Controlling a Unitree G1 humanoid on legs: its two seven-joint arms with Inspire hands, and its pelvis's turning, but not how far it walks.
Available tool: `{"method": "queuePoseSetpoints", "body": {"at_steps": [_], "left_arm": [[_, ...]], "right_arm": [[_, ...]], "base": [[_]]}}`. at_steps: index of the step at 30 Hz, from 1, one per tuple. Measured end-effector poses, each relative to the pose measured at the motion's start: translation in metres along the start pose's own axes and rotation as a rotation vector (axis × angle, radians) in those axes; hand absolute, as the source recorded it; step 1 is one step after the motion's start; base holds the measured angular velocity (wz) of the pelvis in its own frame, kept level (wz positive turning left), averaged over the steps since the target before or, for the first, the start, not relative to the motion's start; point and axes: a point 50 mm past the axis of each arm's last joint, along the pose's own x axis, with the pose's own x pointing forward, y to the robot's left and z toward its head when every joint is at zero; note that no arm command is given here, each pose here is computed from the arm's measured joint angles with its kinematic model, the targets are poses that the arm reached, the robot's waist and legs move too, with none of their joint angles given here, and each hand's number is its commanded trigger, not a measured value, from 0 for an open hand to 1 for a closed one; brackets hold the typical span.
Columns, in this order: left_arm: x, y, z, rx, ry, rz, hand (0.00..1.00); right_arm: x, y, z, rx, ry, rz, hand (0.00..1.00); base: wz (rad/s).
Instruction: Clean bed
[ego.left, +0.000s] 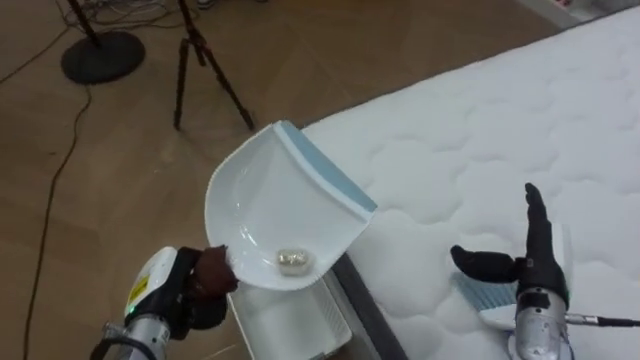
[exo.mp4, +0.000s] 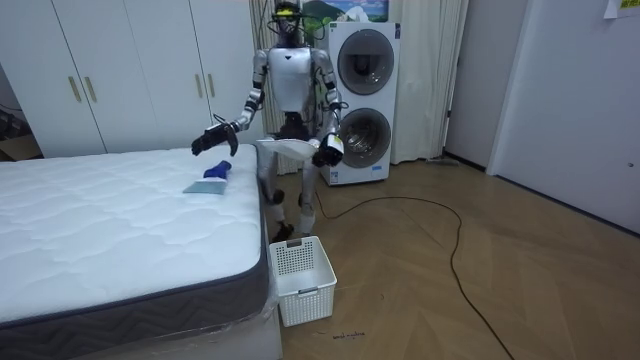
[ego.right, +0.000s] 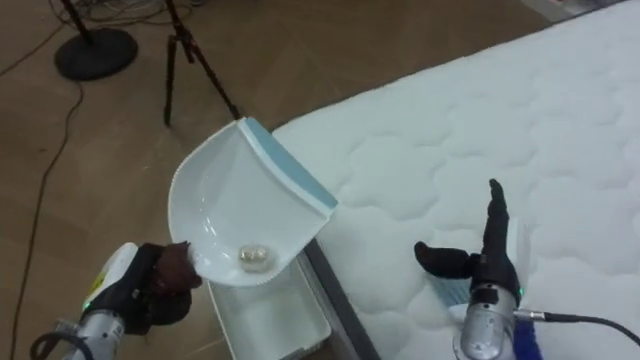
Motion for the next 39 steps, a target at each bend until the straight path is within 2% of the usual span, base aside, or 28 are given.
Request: {"method": "queuePoseSetpoints", "body": {"at_steps": [4, 8, 13, 20, 28, 31, 36, 39], "left_arm": [[0.000, -0.002, 0.002, 0.001, -0.007, -0.007, 1.00], [0.000, -0.003, 0.002, -0.008, -0.005, -0.006, 1.00], [0.009, 0.011, 0.007, 0.016, -0.031, 0.039, 1.00], [0.016, 0.013, 0.002, 0.034, 0.005, 0.056, 1.00], [0.039, 0.020, 0.003, 0.082, 0.045, 0.054, 1.00], [0.048, 0.037, 0.006, 0.143, 0.029, 0.081, 1.00], [0.053, 0.066, -0.002, 0.254, 0.044, 0.116, 1.00], [0.056, 0.076, 0.002, 0.334, 0.019, 0.115, 1.00]], "right_arm": [[-0.009, -0.007, -0.013, -0.019, 0.037, -0.047, 0.00], [-0.006, -0.011, -0.009, -0.025, 0.013, -0.062, 0.00], [-0.005, -0.007, -0.008, -0.014, 0.011, -0.052, 0.00], [0.005, -0.001, -0.009, -0.047, 0.028, -0.002, 0.00], [0.003, 0.000, -0.018, -0.124, 0.033, 0.019, 0.00], [0.003, -0.002, -0.020, -0.154, 0.025, 0.034, 0.00], [0.006, -0.016, -0.028, -0.217, 0.027, 0.035, 0.00], [0.009, -0.024, -0.032, -0.260, 0.033, 0.036, 0.00]], "base": [[1.27], [0.53], [0.51], [0.07], [0.22], [0.21], [0.05], [0.12]]}}
